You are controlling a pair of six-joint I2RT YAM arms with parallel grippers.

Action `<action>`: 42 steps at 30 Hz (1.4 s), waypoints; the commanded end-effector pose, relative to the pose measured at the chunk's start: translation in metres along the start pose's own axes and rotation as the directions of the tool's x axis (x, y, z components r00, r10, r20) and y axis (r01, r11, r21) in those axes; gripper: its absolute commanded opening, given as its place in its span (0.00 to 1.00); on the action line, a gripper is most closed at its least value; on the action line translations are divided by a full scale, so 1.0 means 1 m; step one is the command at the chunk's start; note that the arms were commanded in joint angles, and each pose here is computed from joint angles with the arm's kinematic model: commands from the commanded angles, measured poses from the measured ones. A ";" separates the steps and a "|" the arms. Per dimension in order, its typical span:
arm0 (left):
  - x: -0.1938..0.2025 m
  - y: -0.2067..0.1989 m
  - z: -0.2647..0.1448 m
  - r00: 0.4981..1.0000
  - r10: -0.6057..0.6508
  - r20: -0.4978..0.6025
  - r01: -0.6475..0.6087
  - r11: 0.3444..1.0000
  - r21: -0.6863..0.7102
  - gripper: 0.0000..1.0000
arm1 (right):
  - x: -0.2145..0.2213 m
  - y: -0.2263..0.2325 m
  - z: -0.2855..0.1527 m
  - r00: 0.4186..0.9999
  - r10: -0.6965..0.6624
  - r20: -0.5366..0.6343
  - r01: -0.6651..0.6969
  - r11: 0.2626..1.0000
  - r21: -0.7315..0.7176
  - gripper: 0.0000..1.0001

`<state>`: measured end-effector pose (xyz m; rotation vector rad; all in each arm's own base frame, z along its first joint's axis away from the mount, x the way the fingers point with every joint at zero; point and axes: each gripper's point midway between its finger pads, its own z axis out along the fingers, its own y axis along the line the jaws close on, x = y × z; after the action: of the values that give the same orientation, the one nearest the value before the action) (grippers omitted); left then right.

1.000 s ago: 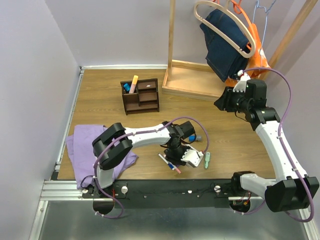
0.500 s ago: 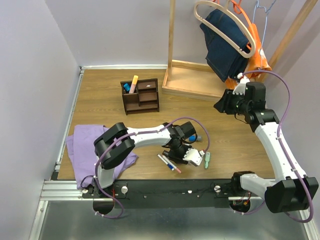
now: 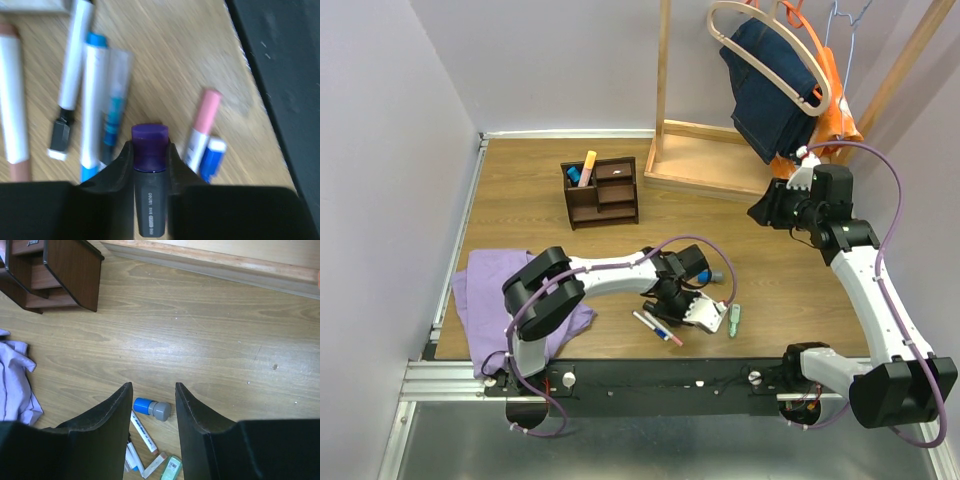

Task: Sort the stationery into containers
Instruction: Pick up the pen from the center of the board, then place the pen in the storage box.

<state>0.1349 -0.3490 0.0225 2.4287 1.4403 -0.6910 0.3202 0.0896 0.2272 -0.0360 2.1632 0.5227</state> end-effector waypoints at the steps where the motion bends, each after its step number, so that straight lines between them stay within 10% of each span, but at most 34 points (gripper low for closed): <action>1: 0.001 -0.030 -0.040 0.997 -0.077 -0.030 0.078 0.996 0.035 0.10 | -0.013 0.006 -0.003 1.000 0.009 0.020 -0.009 1.000 -0.024 0.47; 8: -0.055 0.015 -0.196 0.943 -0.171 0.286 0.222 0.962 -0.157 0.01 | -0.034 0.010 0.010 1.000 0.007 0.020 -0.006 0.999 -0.048 0.47; 16: -0.008 0.124 -0.358 0.629 -0.259 0.733 0.671 0.658 -0.342 0.00 | -0.053 0.008 0.040 1.000 0.002 0.014 -0.001 0.997 -0.076 0.47; 20: 0.018 0.155 -0.415 0.532 -0.001 0.846 0.719 0.528 -0.452 0.00 | -0.062 0.003 0.056 0.999 -0.033 0.004 0.033 0.997 -0.076 0.46; 30: 0.099 0.186 -0.429 0.440 0.143 0.887 0.825 0.326 -0.462 0.00 | -0.089 -0.011 0.083 0.993 -0.114 -0.019 0.114 0.993 -0.033 0.46; 42: 0.171 0.210 -0.414 0.477 0.068 0.876 0.848 0.225 -0.480 0.00 | -0.081 -0.022 0.109 0.994 -0.098 -0.045 0.097 0.995 -0.026 0.46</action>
<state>0.4828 -0.1597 0.2855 0.5614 1.4952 -0.6710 0.4437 0.1033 0.2328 -0.1670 2.1788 0.5270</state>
